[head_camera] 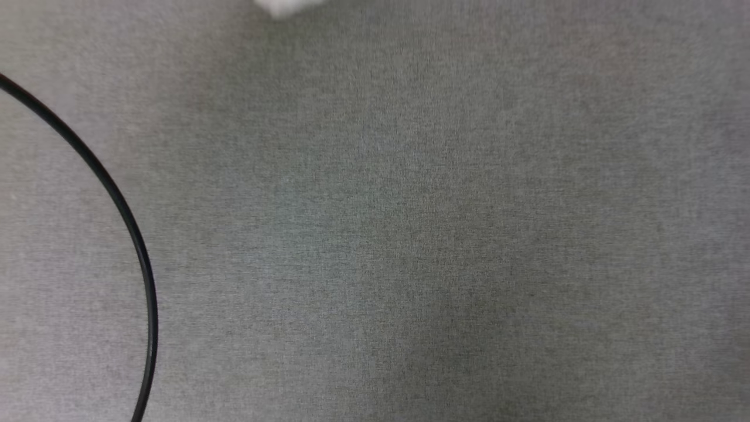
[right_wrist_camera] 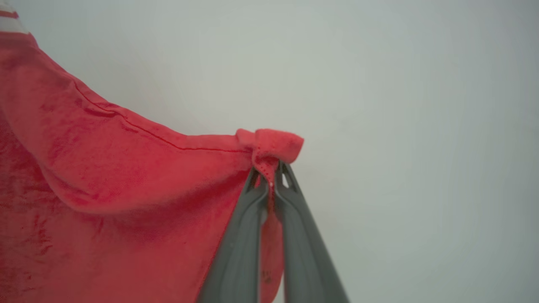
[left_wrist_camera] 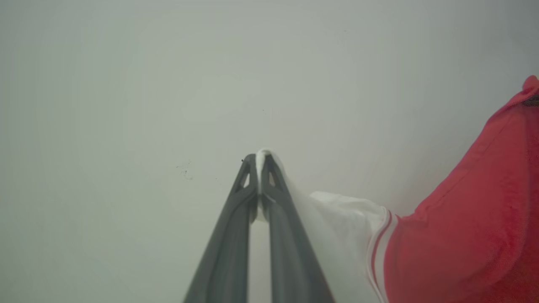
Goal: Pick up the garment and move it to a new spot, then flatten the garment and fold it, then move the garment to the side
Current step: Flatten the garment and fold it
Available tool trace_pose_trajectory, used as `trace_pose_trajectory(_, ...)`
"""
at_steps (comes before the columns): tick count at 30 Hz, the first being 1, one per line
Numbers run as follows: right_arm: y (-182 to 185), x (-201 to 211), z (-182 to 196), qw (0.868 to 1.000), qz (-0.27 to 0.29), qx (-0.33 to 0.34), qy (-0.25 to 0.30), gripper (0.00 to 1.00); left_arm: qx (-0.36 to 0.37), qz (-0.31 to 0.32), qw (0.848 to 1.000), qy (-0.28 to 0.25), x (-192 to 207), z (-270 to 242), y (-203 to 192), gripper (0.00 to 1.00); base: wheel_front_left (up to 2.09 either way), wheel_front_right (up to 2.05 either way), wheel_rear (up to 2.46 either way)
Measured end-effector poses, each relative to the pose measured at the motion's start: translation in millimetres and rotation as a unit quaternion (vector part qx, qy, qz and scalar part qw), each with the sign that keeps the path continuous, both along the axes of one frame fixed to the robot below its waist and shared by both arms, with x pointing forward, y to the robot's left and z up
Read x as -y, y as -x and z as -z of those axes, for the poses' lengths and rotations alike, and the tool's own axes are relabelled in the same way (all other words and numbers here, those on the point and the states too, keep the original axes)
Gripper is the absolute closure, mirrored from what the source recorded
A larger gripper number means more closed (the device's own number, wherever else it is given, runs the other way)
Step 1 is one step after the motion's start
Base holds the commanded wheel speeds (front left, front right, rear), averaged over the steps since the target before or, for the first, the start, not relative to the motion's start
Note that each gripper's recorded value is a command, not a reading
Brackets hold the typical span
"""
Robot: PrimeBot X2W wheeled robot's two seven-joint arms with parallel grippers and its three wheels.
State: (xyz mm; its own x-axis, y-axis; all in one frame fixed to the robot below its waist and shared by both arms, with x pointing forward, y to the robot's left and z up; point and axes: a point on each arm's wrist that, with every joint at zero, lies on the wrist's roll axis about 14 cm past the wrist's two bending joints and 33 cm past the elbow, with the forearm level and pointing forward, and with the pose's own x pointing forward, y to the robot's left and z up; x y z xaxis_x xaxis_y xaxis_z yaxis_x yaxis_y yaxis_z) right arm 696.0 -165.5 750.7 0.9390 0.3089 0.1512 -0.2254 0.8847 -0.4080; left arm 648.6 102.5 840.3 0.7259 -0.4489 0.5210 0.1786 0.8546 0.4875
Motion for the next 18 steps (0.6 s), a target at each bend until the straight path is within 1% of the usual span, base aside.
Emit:
trace_pose_trajectory(5, -20, -5, -8, 1.000, 0.005, 0.025, 0.004, 1.00, 0.018, -0.002, 1.000, 0.009, -1, -8, -20, 1.00, 0.00, 0.00, 0.00)
trace_pose_trajectory(8, -31, -7, -2, 1.000, 0.006, 0.024, 0.004, 1.00, 0.015, -0.010, 1.000, 0.001, -3, 0, -33, 1.00, 0.00, 0.00, 0.00)
trace_pose_trajectory(13, -41, -12, 24, 1.000, 0.003, 0.005, 0.010, 1.00, -0.002, -0.014, 1.000, -0.005, -6, 21, -47, 1.00, 0.00, 0.00, 0.00)
trace_pose_trajectory(14, -42, -13, 30, 1.000, 0.003, 0.002, 0.018, 1.00, -0.007, -0.014, 1.000, -0.009, -5, 26, -48, 1.00, 0.00, 0.00, 0.00)
trace_pose_trajectory(18, -40, -23, 74, 0.999, -0.010, -0.040, 0.026, 1.00, -0.051, -0.017, 0.998, -0.027, -4, 67, -56, 1.00, 0.00, 0.00, 0.00)
